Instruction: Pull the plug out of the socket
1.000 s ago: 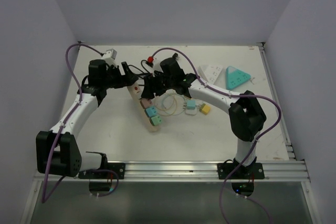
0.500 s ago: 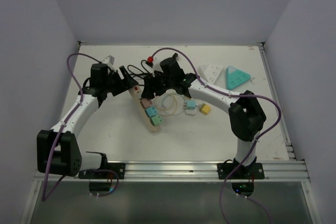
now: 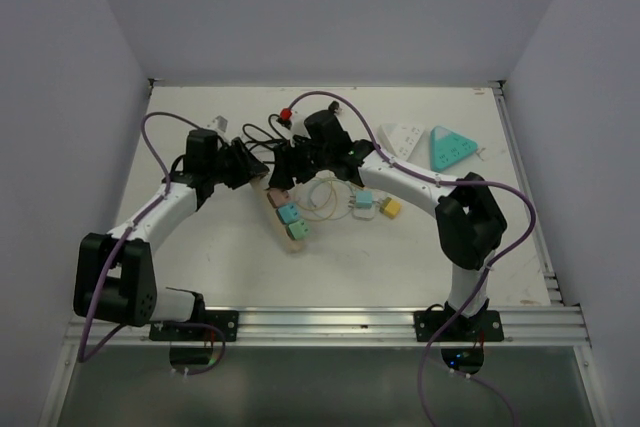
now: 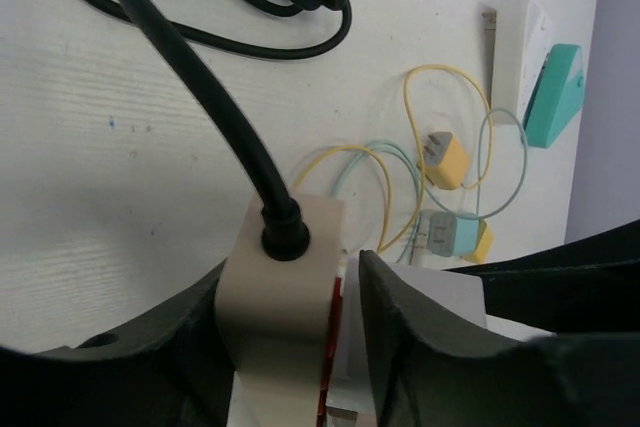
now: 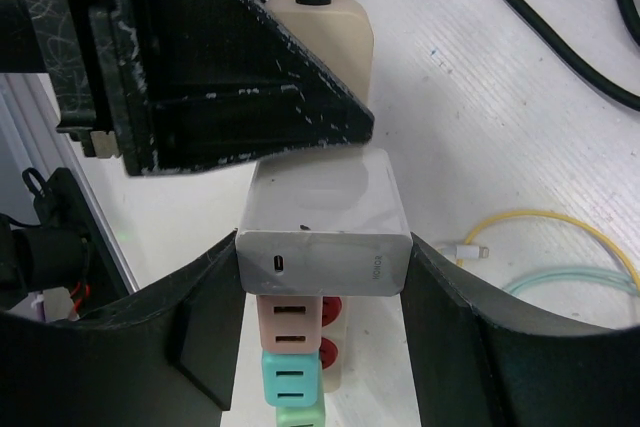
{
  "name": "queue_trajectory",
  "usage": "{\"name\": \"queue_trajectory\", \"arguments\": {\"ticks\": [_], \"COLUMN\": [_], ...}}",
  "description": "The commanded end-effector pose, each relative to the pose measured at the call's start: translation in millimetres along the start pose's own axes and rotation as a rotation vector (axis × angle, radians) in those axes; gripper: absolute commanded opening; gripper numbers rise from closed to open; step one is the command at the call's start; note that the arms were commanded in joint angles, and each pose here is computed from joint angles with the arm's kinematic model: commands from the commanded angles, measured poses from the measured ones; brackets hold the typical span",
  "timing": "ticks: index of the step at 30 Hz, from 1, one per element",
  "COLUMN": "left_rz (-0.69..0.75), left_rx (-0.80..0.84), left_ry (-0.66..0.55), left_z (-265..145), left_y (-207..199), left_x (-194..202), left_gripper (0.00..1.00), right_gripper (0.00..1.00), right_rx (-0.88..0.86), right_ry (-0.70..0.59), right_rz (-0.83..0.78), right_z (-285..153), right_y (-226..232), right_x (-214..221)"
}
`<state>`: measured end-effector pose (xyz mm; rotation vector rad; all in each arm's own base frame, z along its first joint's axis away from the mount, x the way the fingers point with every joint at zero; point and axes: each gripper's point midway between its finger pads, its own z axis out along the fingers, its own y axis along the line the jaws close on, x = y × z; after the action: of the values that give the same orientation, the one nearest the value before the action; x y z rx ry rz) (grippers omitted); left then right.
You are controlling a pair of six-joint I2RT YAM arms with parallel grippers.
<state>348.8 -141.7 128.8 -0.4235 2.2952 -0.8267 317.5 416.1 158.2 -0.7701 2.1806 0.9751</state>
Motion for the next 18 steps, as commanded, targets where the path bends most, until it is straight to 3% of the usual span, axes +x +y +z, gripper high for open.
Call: {"name": "queue_trajectory", "arguments": {"ticks": [1,2,3,6,9,18], "left_rz": [0.006,0.007,0.023,0.066,0.124,0.243], "left_rx": [0.029,0.028,0.027,0.009,-0.009,-0.133], "left_ry": [-0.062,-0.063,-0.075,-0.106,-0.150,-0.258], "left_z": [7,8,7,5,0,-16], "left_y": [-5,-4,-4,-1,-1,13], "left_x": [-11,-10,-13,-19,-29,-55], "left_gripper": [0.47,0.42,0.29,0.12,0.00,0.00], "right_gripper": [0.00,0.00,0.00,0.00,0.00,0.00], "right_rx": [-0.111,-0.111,-0.110,-0.106,-0.098,-0.052], "right_ry": [-0.138,-0.138,-0.141,-0.136,-0.137,-0.188], "right_rz": [-0.060,-0.058,-0.061,-0.057,-0.042,-0.008], "right_z": [-8,-8,-10,-12,-18,-49], "right_y": [31,31,32,32,33,28], "right_x": [-48,-48,-49,-46,-45,-54]}}
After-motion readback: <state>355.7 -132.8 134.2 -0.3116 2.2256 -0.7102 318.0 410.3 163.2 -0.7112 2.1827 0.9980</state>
